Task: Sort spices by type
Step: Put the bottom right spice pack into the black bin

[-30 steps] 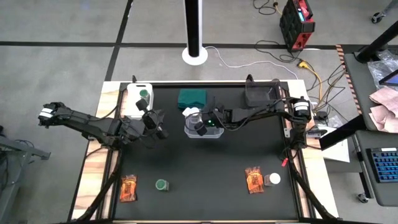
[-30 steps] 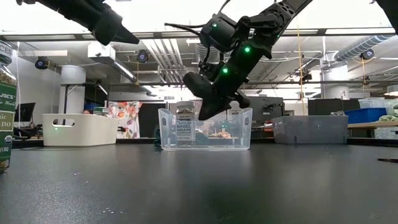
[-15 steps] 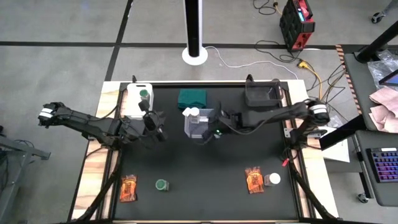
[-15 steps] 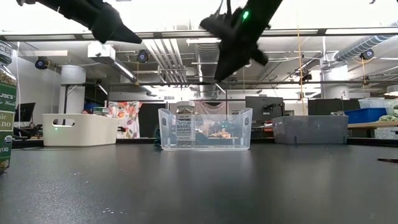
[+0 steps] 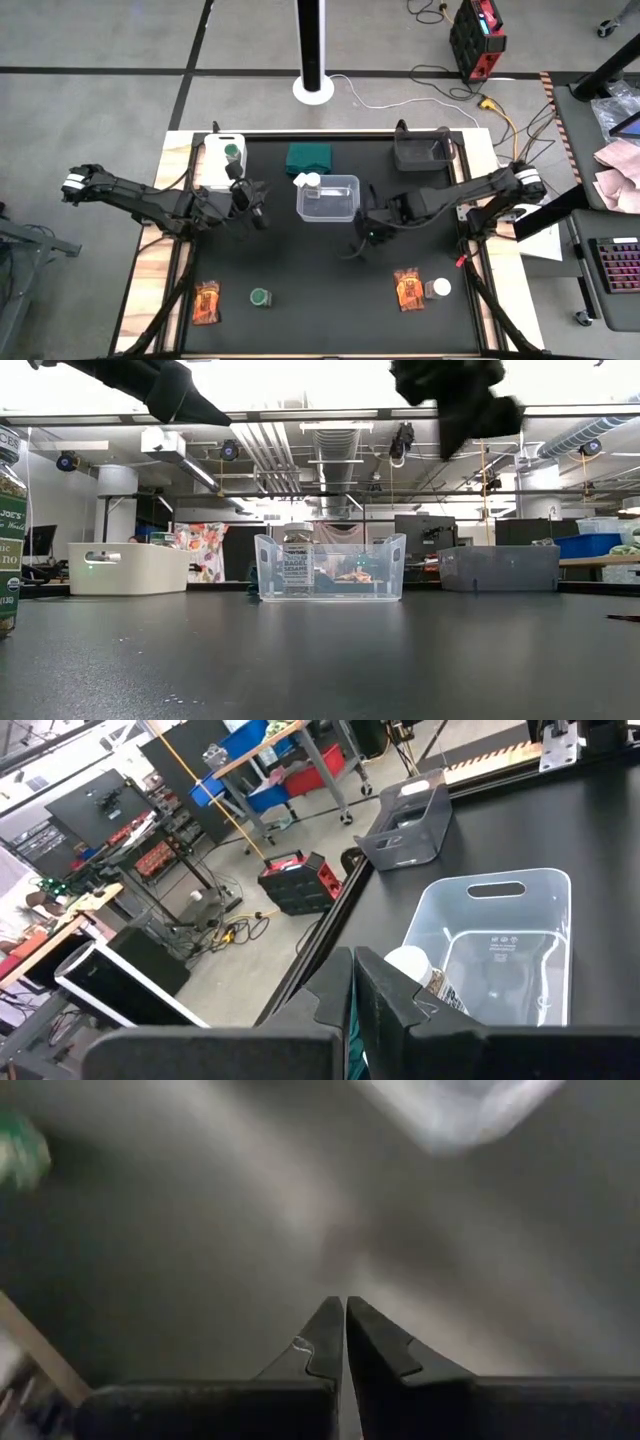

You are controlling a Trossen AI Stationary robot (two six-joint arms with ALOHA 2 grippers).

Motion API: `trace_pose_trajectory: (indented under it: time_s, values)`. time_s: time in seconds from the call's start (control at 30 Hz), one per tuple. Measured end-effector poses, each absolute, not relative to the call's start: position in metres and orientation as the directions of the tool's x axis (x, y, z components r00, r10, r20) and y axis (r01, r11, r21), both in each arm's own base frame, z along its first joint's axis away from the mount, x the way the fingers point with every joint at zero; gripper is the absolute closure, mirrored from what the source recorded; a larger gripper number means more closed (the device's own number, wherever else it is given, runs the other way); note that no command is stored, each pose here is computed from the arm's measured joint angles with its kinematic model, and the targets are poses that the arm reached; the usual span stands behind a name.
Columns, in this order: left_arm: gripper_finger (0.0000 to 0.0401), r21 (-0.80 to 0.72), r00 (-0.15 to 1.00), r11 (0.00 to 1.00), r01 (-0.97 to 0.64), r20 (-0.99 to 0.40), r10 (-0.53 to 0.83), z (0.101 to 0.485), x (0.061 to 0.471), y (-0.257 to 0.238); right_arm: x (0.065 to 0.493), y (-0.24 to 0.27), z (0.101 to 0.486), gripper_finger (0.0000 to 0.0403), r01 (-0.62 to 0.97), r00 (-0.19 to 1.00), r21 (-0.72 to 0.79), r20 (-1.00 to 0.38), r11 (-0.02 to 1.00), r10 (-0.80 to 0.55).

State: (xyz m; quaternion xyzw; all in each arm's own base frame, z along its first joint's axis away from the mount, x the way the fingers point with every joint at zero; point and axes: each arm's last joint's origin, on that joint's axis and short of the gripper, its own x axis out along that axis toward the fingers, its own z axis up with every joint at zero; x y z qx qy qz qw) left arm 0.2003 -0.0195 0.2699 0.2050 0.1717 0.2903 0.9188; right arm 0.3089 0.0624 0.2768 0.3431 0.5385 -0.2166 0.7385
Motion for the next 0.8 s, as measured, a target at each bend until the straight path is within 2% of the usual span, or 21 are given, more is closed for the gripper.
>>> trace_pose_trajectory:
  time_s: [0.17, 0.3, 0.4, 0.53, 0.7, 0.8]
  values:
    - [0.0401, 0.475, 0.773, 0.747, -0.465, -0.195, 0.604, 0.270, 0.200, -0.019, 0.296, 0.090, 0.263, 0.0393, 0.753, 0.110, 0.229, -0.968, 0.617, 0.225]
    - [0.0401, 0.473, 0.773, 0.748, -0.466, -0.193, 0.604, 0.270, 0.200, -0.019, 0.287, 0.105, 0.251, 0.0393, 0.794, -0.036, 0.106, -0.975, 0.598, 0.220]
    - [0.0401, 0.472, 0.774, 0.748, -0.467, -0.192, 0.604, 0.270, 0.201, -0.019, 0.287, 0.115, 0.244, 0.0380, 0.797, -0.085, 0.083, -0.965, 0.599, 0.247]
    - [0.0401, 0.472, 0.774, 0.748, -0.467, -0.192, 0.604, 0.271, 0.201, -0.020, 0.287, 0.122, 0.237, 0.0337, 0.766, -0.114, 0.069, -0.964, 0.640, 0.241]
    - [0.0401, 0.470, 0.775, 0.749, -0.467, -0.190, 0.603, 0.271, 0.201, -0.020, 0.279, 0.124, 0.225, 0.0257, 0.726, -0.156, 0.030, -0.966, 0.687, 0.207]
    - [0.0401, 0.469, 0.775, 0.749, -0.467, -0.190, 0.603, 0.271, 0.201, -0.020, 0.272, 0.127, 0.217, 0.0213, 0.591, -0.171, 0.016, -0.975, 0.807, 0.144]
